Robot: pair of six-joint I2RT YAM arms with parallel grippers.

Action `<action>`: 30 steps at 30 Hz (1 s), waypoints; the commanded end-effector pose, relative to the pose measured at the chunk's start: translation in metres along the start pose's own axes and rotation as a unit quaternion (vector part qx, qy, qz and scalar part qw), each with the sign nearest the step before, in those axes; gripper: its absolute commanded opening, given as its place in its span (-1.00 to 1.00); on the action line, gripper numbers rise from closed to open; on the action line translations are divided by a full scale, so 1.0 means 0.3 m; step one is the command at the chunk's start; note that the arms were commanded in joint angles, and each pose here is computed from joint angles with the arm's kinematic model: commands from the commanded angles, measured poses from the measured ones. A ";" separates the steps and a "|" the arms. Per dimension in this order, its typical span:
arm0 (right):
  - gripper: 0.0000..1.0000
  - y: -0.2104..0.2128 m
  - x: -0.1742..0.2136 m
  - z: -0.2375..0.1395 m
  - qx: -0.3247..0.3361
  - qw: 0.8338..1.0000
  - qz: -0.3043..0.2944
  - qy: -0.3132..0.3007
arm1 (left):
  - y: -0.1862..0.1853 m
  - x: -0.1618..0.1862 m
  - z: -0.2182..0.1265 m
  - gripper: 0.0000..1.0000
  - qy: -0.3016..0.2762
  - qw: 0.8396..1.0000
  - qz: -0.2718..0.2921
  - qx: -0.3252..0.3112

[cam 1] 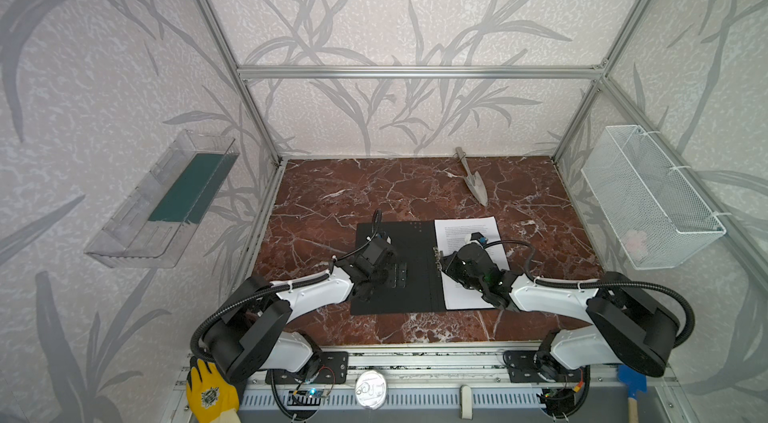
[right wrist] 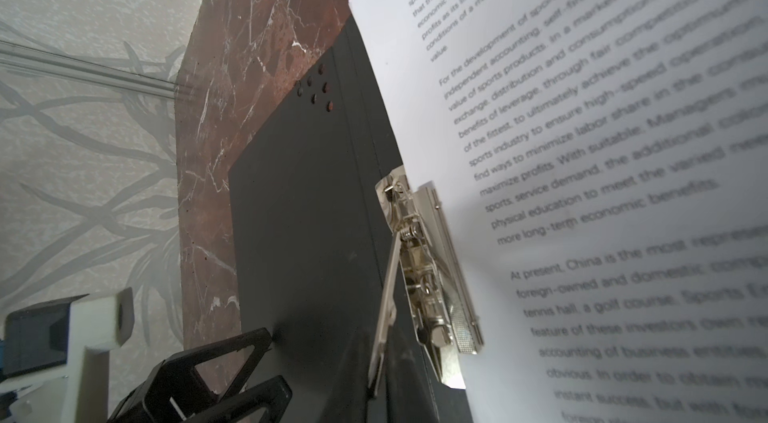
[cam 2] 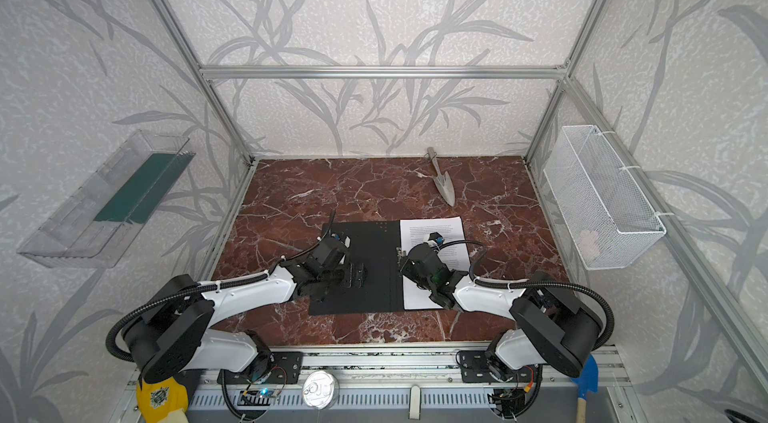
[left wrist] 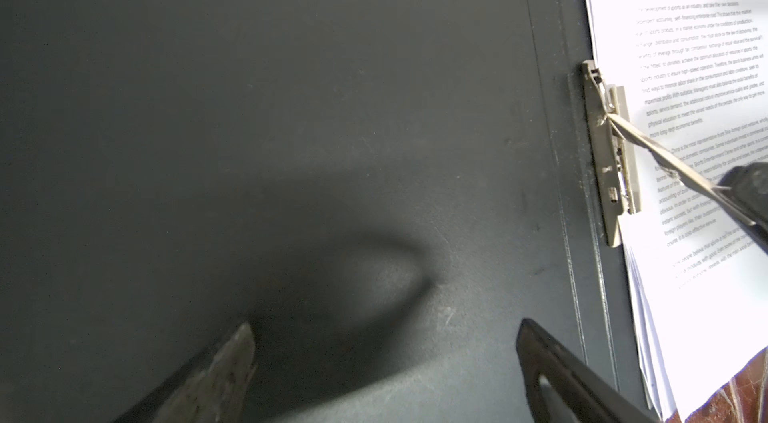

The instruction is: Put the files into the folder

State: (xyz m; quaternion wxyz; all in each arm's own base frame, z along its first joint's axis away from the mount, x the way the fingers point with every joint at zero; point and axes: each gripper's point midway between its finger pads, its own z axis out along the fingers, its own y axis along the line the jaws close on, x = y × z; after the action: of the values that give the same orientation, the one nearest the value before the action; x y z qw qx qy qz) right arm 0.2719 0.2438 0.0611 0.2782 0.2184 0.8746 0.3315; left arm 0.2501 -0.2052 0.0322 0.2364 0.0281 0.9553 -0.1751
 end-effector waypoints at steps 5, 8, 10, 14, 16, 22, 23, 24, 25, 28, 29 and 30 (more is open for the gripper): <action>-0.73 -0.128 0.043 0.012 0.075 0.996 -0.021 0.032 | 0.121 0.136 0.012 0.98 0.072 0.995 -0.016 -0.067; -0.75 -0.117 0.041 0.004 0.069 0.997 -0.015 0.032 | 0.120 0.138 0.011 0.98 0.073 0.995 -0.016 -0.066; -0.77 -0.110 0.037 -0.005 0.061 0.998 -0.009 0.029 | 0.119 0.138 0.011 0.98 0.073 0.995 -0.016 -0.065; -0.78 -0.090 0.030 -0.025 0.056 0.998 -0.011 0.029 | 0.116 0.135 0.007 0.98 0.071 0.995 -0.016 -0.063; -0.78 -0.089 0.029 -0.030 0.054 0.998 -0.006 0.028 | 0.116 0.135 0.007 0.98 0.072 0.995 -0.016 -0.063; -0.74 -0.072 0.033 -0.034 0.046 0.998 -0.007 0.035 | 0.118 0.136 0.008 0.98 0.072 0.995 -0.015 -0.064; -0.75 -0.072 0.035 -0.035 0.046 0.998 -0.005 0.036 | 0.118 0.135 0.008 0.98 0.072 0.995 -0.015 -0.064; -0.74 -0.075 0.033 -0.037 0.047 0.998 -0.004 0.035 | 0.118 0.135 0.009 0.98 0.072 0.995 -0.015 -0.065; -0.74 -0.076 0.033 -0.038 0.046 0.998 -0.003 0.034 | 0.118 0.133 0.008 0.98 0.071 0.995 -0.015 -0.064; -0.76 -0.073 0.029 -0.046 0.043 0.999 -0.002 0.031 | 0.118 0.133 0.008 0.98 0.071 0.995 -0.015 -0.064; -0.76 -0.071 0.027 -0.049 0.042 0.999 -0.002 0.030 | 0.119 0.134 0.009 0.99 0.071 0.995 -0.015 -0.065; -0.77 -0.071 0.028 -0.050 0.041 0.999 -0.003 0.030 | 0.118 0.135 0.009 0.98 0.072 0.995 -0.015 -0.065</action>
State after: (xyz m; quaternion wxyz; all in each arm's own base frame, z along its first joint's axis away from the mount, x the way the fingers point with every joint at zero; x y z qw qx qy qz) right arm 0.2632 0.2425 0.0687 0.2580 0.2120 0.8813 0.3343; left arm 0.2499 -0.2049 0.0320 0.2360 0.0282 0.9555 -0.1745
